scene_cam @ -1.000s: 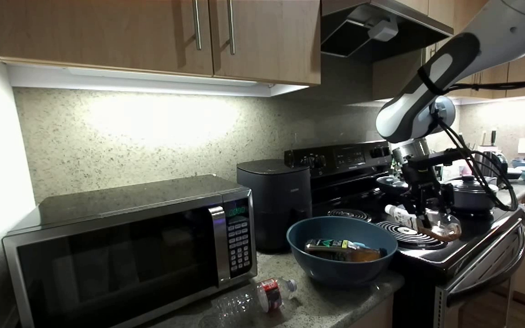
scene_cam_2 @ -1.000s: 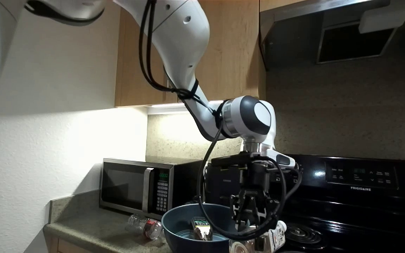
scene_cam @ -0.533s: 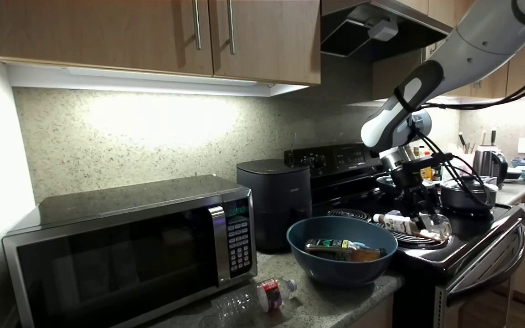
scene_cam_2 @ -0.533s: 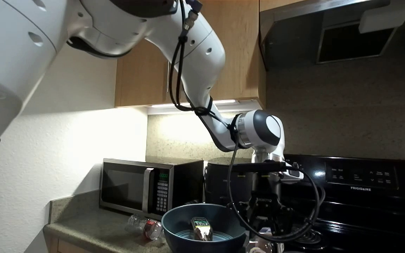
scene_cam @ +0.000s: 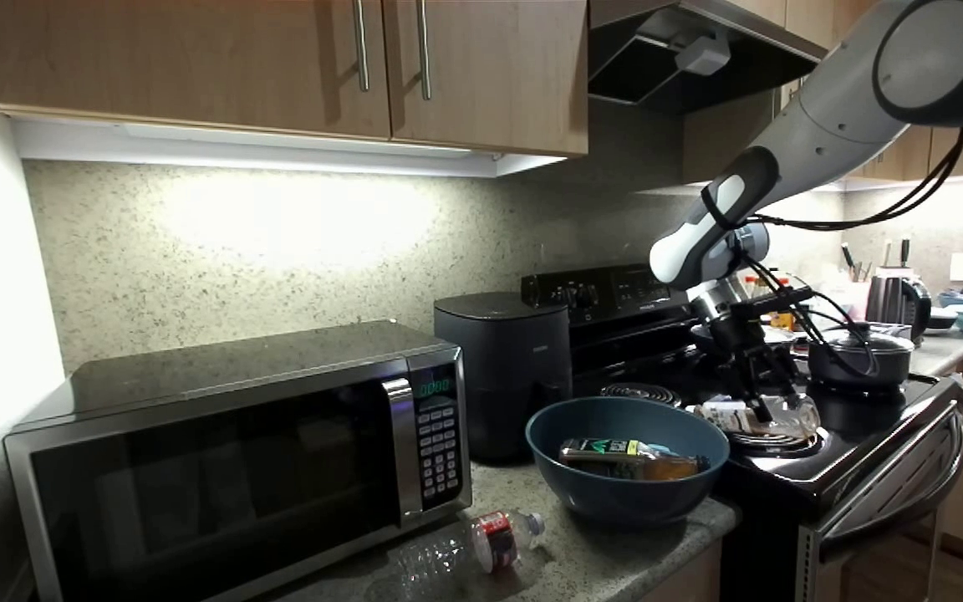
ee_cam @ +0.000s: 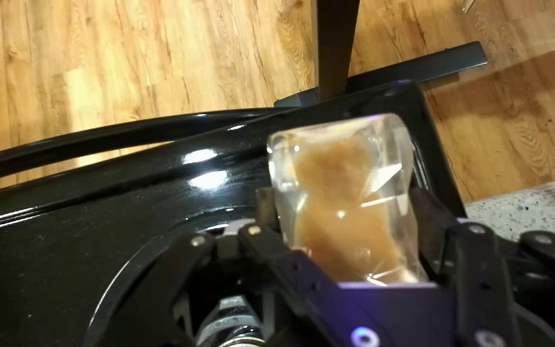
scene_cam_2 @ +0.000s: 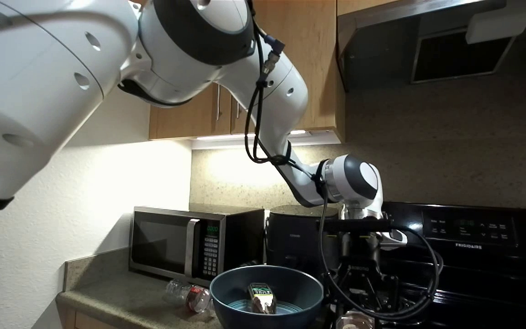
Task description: Remove the bottles from the bowl
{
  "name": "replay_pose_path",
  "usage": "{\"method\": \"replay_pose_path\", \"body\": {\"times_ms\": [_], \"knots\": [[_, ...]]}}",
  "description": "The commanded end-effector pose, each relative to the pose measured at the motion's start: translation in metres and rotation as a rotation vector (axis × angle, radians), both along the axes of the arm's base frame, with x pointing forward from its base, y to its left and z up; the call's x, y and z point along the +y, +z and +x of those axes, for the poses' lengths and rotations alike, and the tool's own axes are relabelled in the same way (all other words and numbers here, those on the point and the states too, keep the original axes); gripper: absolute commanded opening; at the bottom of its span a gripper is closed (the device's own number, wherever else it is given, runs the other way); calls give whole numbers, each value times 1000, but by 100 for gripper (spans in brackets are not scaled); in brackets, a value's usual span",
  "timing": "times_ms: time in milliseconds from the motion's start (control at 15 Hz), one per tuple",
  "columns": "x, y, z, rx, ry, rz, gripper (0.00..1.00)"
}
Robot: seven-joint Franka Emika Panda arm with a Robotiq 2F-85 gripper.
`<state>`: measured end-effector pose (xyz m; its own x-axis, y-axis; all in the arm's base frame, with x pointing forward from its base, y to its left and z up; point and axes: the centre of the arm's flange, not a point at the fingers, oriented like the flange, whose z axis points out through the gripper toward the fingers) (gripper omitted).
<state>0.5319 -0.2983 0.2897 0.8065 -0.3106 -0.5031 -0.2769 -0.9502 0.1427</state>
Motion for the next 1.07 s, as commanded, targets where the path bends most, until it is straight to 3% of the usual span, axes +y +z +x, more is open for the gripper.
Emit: {"method": "replay_pose_path", "body": {"times_ms": [0,467,667,1000], "knots": [[-13,4,10,28,-7,13,98],[1,28,7,19,-98,-31,100],[34,53,6,-43,-165,-107,100],[109,93,10,-140,-177,-165,100]]}}
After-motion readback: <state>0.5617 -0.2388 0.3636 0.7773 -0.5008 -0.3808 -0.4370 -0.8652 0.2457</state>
